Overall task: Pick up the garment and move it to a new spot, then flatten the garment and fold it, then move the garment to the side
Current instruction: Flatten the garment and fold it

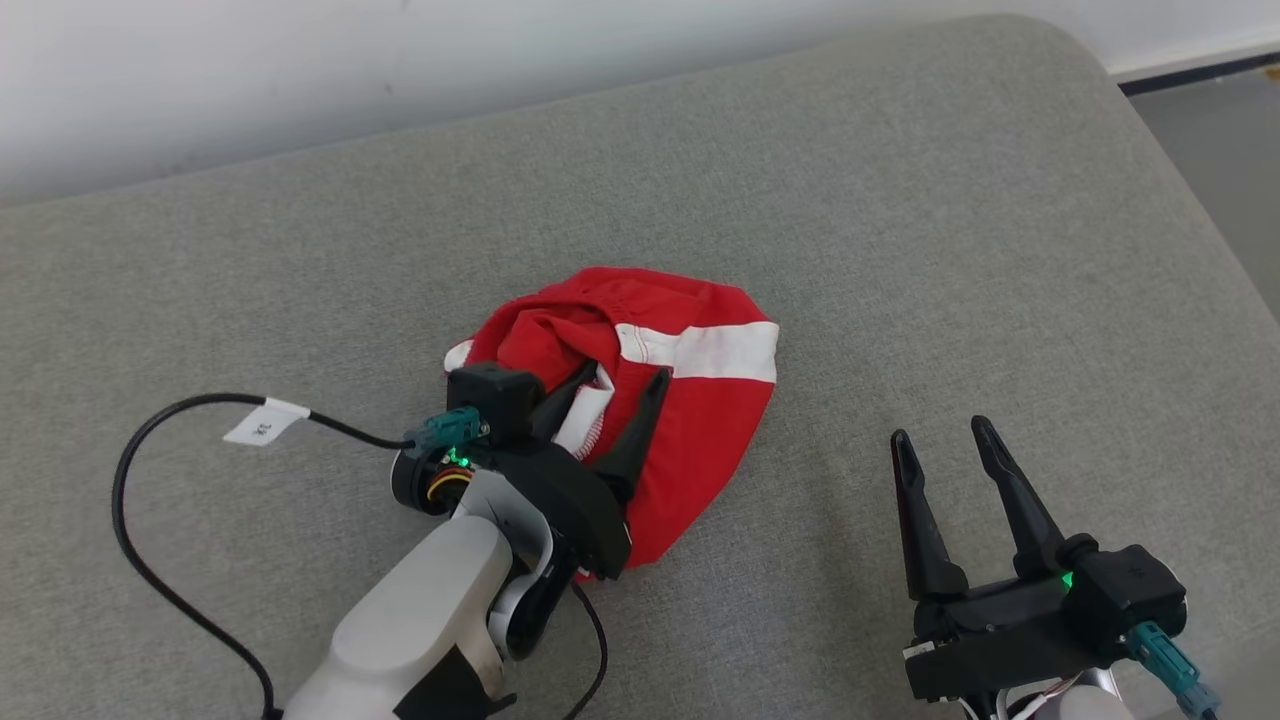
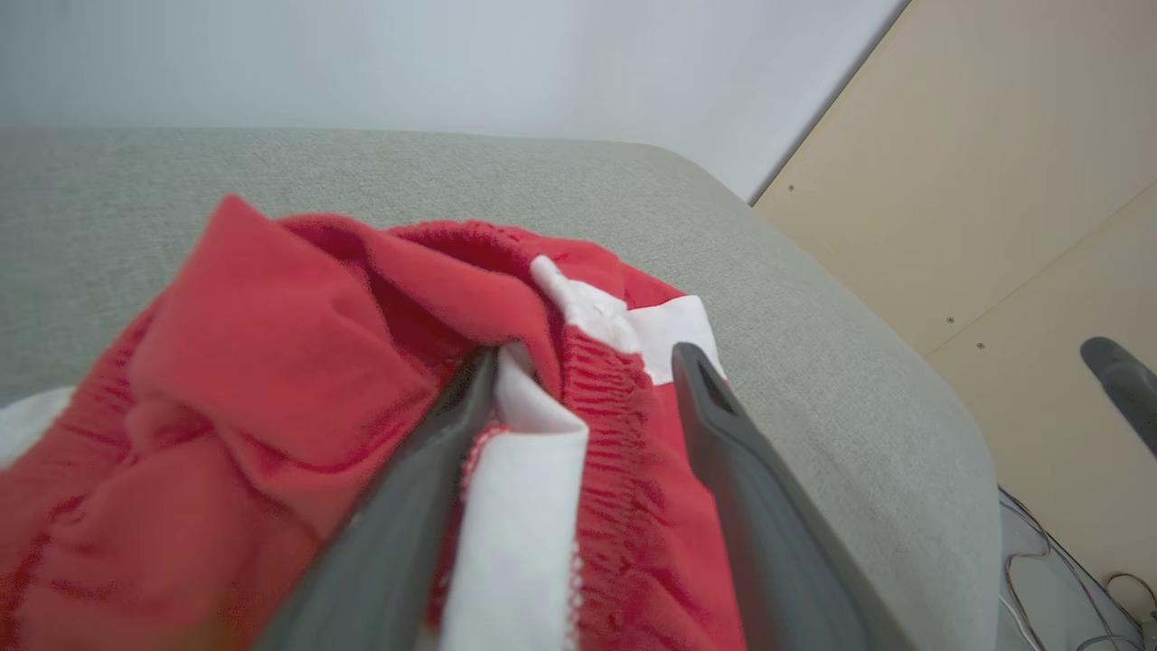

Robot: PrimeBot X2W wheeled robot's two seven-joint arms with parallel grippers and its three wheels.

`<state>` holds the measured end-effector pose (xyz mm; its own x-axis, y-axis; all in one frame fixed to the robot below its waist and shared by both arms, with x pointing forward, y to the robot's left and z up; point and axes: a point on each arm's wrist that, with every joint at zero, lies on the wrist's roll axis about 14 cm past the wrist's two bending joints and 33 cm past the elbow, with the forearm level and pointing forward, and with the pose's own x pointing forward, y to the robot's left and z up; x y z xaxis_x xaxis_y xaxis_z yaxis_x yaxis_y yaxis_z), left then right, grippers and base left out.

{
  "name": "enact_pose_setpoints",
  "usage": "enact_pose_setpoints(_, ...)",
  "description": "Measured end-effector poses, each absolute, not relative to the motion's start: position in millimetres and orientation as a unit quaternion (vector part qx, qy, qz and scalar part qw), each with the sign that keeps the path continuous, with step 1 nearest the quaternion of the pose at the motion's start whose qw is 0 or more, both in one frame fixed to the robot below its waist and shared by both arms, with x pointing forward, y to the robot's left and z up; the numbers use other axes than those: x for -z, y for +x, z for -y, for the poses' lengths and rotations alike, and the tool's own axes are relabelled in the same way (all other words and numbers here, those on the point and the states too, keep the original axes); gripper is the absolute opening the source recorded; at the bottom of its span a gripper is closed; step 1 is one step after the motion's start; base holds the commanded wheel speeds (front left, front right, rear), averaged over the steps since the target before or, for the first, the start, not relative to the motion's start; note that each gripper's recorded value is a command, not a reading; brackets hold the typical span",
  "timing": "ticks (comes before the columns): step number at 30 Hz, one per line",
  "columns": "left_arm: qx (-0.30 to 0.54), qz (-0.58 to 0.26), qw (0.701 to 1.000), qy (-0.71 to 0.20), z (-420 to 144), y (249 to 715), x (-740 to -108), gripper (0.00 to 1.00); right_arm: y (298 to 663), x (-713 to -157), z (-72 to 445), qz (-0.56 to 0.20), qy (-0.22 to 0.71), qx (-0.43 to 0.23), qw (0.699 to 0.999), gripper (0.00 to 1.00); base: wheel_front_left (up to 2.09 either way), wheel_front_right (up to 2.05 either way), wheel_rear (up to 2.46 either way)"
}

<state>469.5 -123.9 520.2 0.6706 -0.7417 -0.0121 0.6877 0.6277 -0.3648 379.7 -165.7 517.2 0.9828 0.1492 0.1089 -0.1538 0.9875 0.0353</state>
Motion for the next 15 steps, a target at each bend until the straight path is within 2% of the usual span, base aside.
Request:
enact_pose_setpoints(4,0.401,-0.102,0.895,-0.165,133,475,-511,1.00,381,-513,168,0.046,0.021,-0.071,0.996,1.00,0.00,0.00,0.00)
enact_pose_setpoints(10,0.430,-0.133,0.874,-0.182,152,467,-510,0.99,380,-509,171,0.040,0.022,-0.064,0.997,1.00,0.00,0.00,0.00)
enact_pose_setpoints(11,0.435,-0.144,0.869,-0.189,155,464,-508,0.73,380,-509,171,0.040,0.022,-0.064,0.997,1.00,0.00,0.00,0.00)
enact_pose_setpoints(13,0.440,-0.156,0.860,-0.206,158,460,-510,0.00,379,-510,172,0.041,0.022,-0.063,0.997,1.00,0.00,0.00,0.00)
enact_pose_setpoints(15,0.442,-0.167,0.850,-0.234,160,458,-515,0.00,378,-512,172,0.043,0.023,-0.062,0.997,1.00,0.00,0.00,0.00)
